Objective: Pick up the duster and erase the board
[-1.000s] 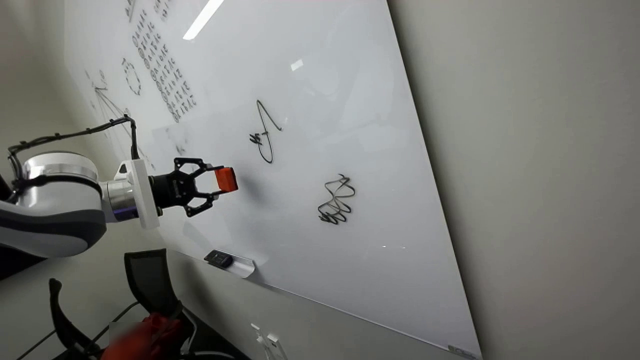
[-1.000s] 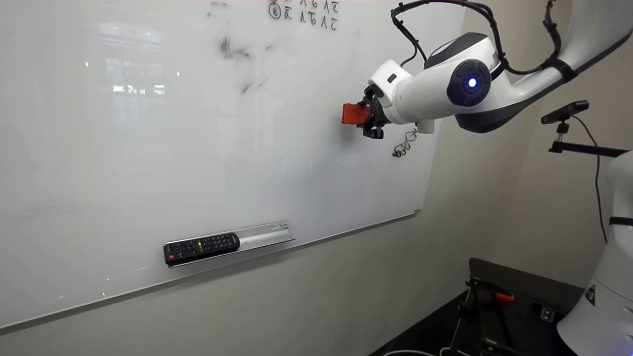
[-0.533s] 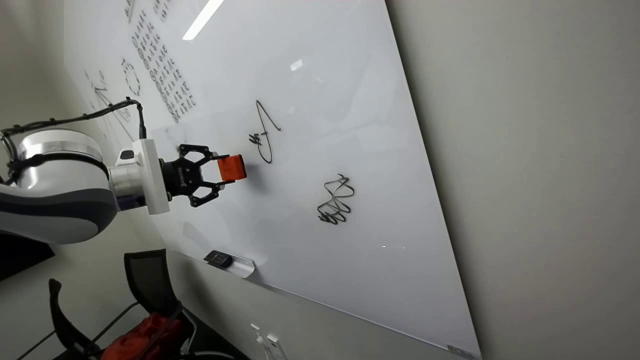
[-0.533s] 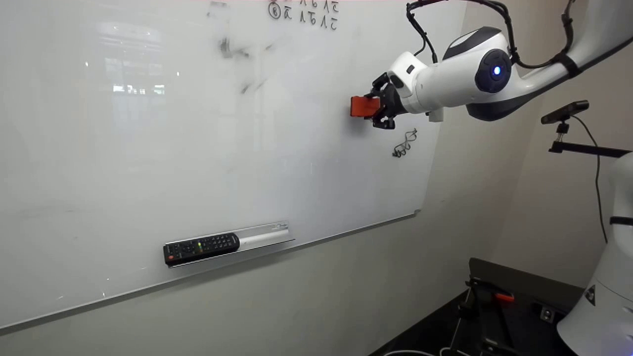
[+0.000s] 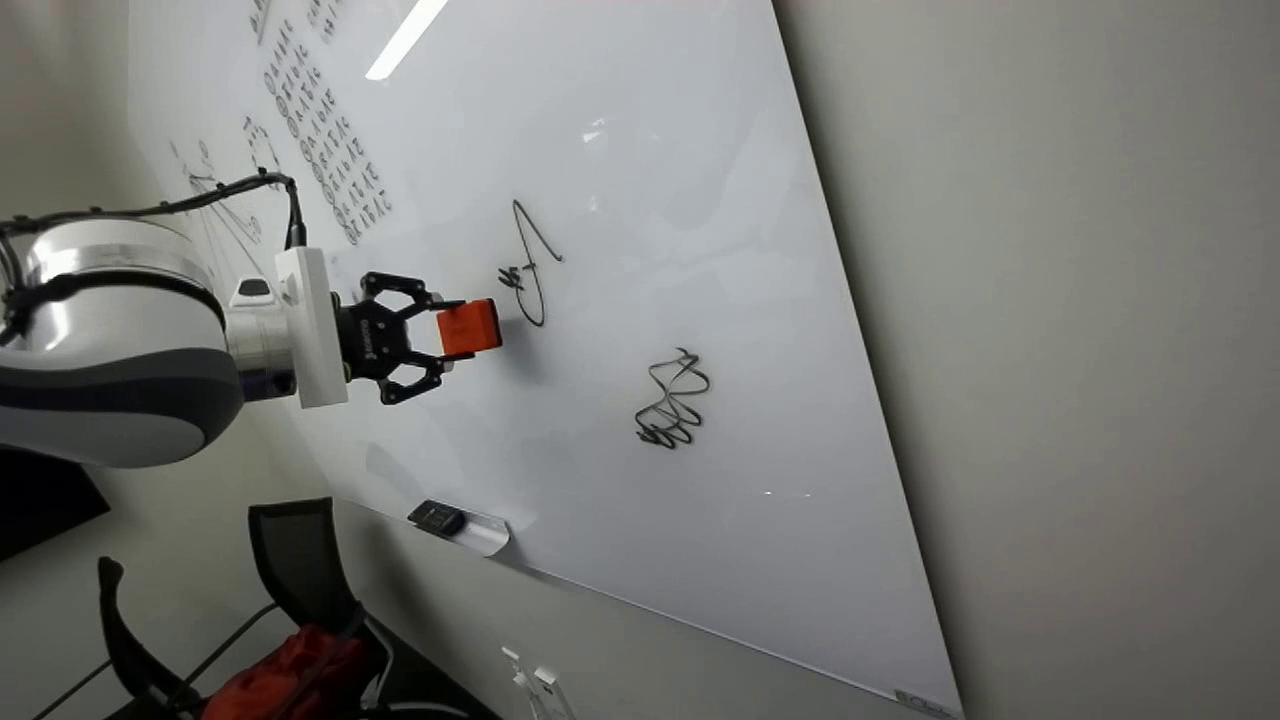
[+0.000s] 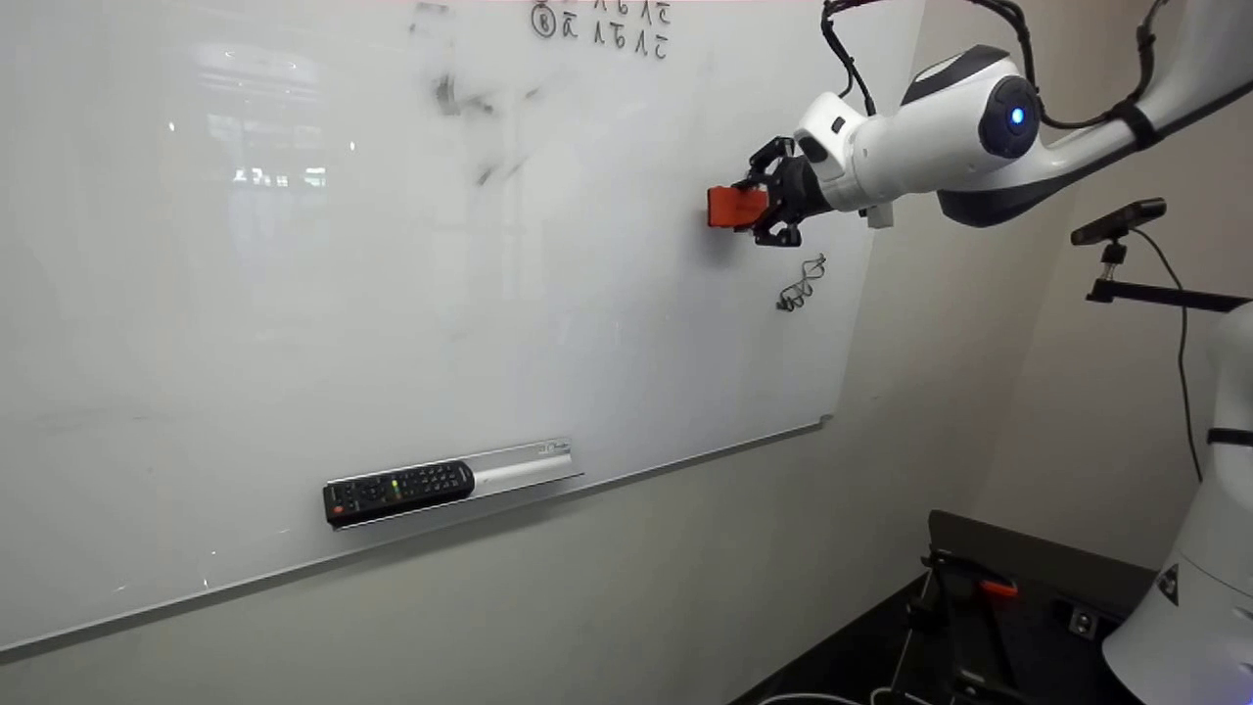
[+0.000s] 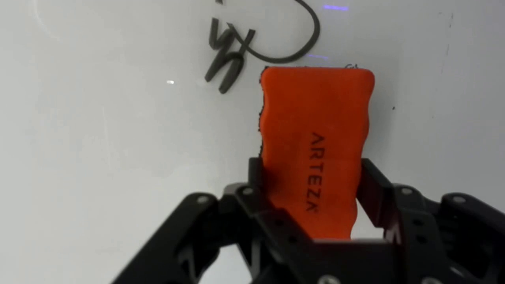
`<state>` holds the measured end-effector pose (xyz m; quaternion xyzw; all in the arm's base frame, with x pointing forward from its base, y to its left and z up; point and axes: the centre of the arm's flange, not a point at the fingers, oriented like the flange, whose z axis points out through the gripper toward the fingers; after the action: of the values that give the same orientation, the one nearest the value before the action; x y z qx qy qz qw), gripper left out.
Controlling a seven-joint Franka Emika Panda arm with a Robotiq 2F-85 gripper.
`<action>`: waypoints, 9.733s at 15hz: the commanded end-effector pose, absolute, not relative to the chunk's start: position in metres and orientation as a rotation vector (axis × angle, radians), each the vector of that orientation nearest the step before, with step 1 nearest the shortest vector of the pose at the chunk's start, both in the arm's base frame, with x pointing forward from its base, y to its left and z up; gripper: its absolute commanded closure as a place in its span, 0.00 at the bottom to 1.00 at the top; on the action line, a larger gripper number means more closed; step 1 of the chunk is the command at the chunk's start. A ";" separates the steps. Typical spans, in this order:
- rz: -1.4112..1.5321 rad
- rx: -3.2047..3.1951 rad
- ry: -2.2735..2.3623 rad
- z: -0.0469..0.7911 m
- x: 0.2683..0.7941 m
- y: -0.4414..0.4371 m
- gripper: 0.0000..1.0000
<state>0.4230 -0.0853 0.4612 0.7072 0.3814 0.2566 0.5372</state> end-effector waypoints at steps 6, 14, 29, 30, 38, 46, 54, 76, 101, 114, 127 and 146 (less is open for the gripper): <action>0.653 1.535 0.842 0.517 0.371 -0.151 0.65; 0.681 1.536 0.808 0.560 0.386 -0.195 0.65; 0.741 1.747 1.084 0.484 0.420 -0.195 0.65; 0.727 1.749 1.091 0.475 0.422 -0.192 0.65; 0.626 1.659 0.995 0.441 0.423 -0.177 0.65; 0.806 1.545 0.747 0.497 0.403 -0.179 0.65; 0.887 1.425 0.497 0.540 0.405 -0.190 0.65; 0.792 1.750 0.640 0.361 0.427 -0.174 0.65; 0.948 1.460 0.490 0.476 0.443 -0.150 0.65; 0.886 1.629 0.548 0.401 0.440 -0.168 0.65; 0.913 1.724 0.927 0.378 0.474 -0.055 0.65; 0.922 2.137 1.255 0.320 0.535 0.018 0.65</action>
<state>0.4793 -0.0002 0.3240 0.7684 0.4595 0.3325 0.2966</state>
